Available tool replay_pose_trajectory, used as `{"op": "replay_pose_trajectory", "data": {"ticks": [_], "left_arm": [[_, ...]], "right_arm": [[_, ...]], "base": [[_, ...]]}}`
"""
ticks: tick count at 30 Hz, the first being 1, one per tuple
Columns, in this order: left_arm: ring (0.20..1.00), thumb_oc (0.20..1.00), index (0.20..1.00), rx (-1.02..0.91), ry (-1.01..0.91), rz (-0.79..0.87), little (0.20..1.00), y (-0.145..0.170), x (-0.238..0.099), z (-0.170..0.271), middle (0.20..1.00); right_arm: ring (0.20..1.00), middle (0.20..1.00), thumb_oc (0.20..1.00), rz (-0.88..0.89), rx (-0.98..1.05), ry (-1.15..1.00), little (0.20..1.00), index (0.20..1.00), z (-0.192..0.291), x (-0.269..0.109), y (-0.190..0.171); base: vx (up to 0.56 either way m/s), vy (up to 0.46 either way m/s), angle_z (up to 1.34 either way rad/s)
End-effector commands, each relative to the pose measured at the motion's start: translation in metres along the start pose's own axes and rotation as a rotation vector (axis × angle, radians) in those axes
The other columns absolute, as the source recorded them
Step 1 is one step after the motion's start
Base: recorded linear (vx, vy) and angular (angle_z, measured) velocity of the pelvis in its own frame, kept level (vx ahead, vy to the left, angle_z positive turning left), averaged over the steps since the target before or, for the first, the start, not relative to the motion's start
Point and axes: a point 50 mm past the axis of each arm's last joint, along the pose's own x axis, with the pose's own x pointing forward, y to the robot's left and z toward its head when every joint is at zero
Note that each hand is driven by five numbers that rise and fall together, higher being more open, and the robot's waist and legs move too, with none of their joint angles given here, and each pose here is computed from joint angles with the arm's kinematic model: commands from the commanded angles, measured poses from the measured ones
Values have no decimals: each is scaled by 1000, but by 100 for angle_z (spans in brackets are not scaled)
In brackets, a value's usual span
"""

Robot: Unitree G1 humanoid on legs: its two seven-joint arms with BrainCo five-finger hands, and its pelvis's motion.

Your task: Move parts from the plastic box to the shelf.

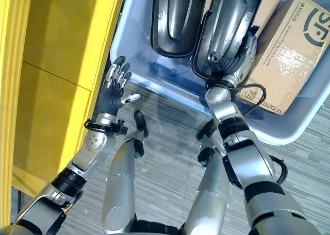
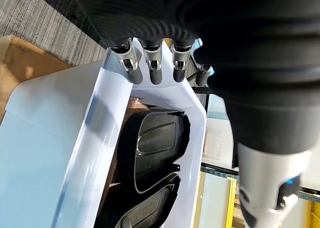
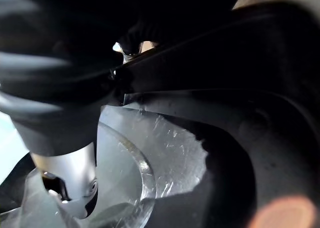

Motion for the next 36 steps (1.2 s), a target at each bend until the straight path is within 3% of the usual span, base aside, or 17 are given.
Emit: {"op": "replay_pose_trajectory", "data": {"ticks": [1,5,14,21,26,36], "left_arm": [[1000,1000,1000,-60,-76,-63,1000,-17,-5,16,1000],[1000,1000,1000,-55,-77,-68,1000,-18,-7,16,1000],[1000,1000,1000,-45,-67,-54,1000,-17,-8,14,1000],[1000,1000,1000,-44,-61,-56,1000,-19,-8,15,1000],[1000,1000,1000,-5,-37,-83,1000,-21,-5,11,1000],[1000,1000,1000,-21,-40,-51,1000,-21,-10,5,1000]], "right_arm": [[1000,1000,1000,-90,43,1,1000,1000,-6,-1,-10],[1000,1000,1000,-86,102,-25,1000,1000,-2,-4,-11],[1000,1000,1000,216,204,-83,1000,1000,5,-29,13],[1000,1000,1000,240,115,-325,1000,1000,32,-47,21],[1000,1000,1000,94,114,-434,1000,1000,48,-39,9],[1000,1000,1000,59,124,-370,1000,1000,31,-42,4]], "base": [[0,0,0],[0,0,0],[7,-5,-2],[3,0,-2],[-15,-1,0],[-12,24,-7]]}}
